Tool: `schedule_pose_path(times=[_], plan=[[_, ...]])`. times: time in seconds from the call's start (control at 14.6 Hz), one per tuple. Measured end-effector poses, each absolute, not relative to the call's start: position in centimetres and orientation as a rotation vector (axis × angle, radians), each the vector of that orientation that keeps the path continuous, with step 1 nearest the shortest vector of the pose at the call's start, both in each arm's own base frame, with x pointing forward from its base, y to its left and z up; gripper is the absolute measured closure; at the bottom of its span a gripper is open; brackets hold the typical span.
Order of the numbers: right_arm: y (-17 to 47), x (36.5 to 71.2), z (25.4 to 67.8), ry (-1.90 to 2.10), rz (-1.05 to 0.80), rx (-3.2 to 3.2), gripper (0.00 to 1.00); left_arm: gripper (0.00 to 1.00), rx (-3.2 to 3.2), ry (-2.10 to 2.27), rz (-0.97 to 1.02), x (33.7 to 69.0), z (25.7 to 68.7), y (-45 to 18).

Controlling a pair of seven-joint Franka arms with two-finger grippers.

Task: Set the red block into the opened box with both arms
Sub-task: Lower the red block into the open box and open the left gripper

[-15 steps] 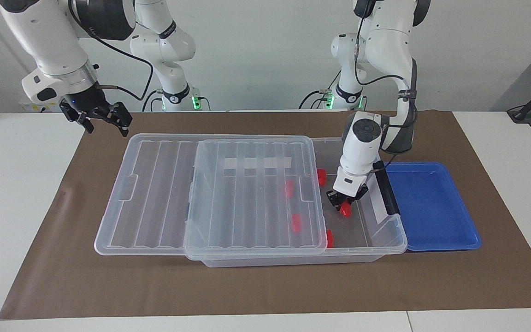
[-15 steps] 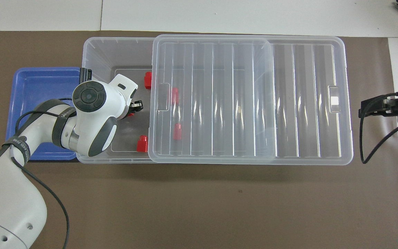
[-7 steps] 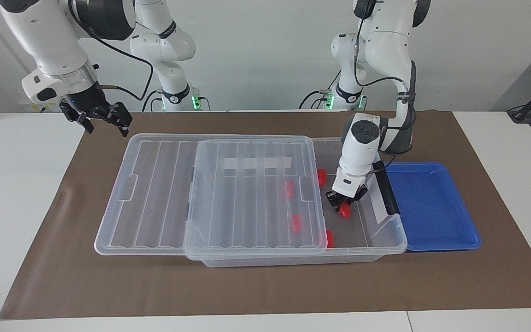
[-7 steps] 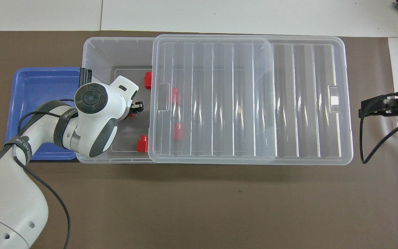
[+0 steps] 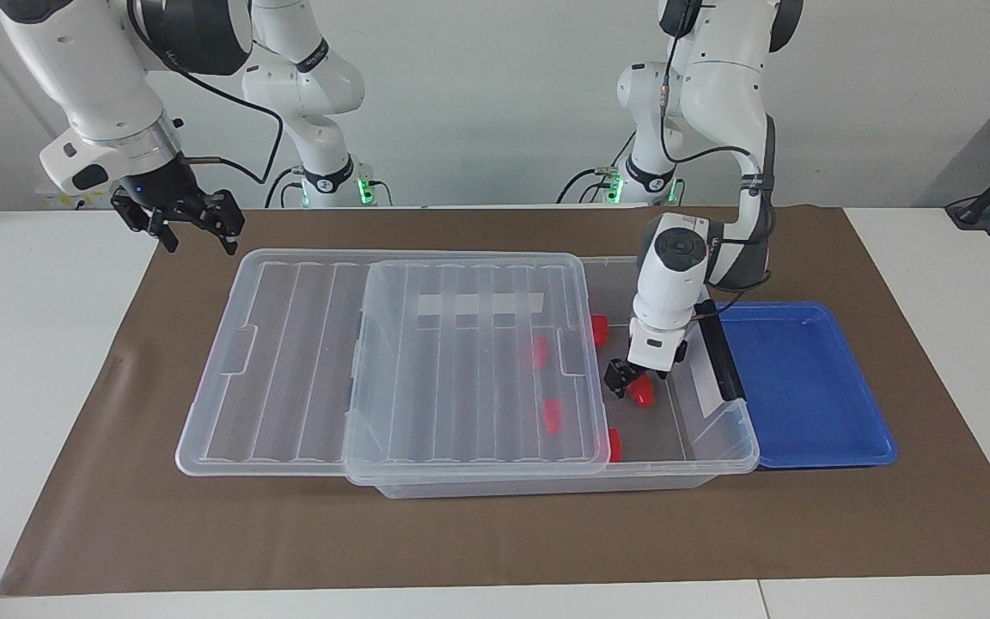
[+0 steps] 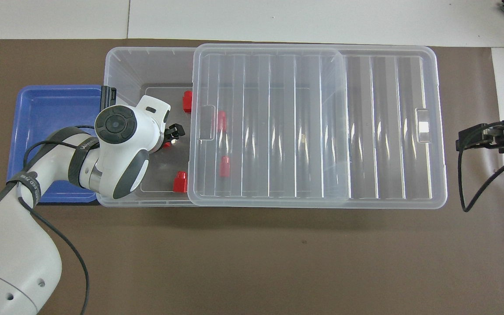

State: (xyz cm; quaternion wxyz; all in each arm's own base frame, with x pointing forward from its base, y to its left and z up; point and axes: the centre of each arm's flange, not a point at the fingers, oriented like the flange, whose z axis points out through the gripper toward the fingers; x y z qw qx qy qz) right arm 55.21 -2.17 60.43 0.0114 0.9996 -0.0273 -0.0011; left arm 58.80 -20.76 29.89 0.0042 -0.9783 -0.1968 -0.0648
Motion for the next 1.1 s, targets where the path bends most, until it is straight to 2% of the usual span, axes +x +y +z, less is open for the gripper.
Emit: schedule_pose_path(times=[0.07, 0.27, 0.48, 0.76, 1.1], plan=[[-2.18, 55.26, 60.43, -0.072, 0.004, 3.118, 0.37, 0.00, -3.051, -0.696, -0.204, 58.80, 29.89, -20.76], [-2.18, 55.26, 60.28, -0.068, 0.001, 3.125, 0.70, 0.00, -3.000, -0.923, -0.205, 58.80, 29.89, -20.77], [-2.53, 55.25, 60.26, -0.081, 0.001, 3.130, 0.99, 0.00, -2.927, -1.164, -0.205, 58.78, 29.89, -20.84], [-2.65, 55.25, 60.26, -0.084, 0.002, 3.130, 0.99, 0.00, -2.829, -1.412, -0.204, 58.78, 29.95, -20.94], [-2.65, 55.25, 60.27, -0.084, 0.002, 3.130, 0.99, 0.00, -2.800, -1.453, -0.195, 58.42, 30.72, -21.56]])
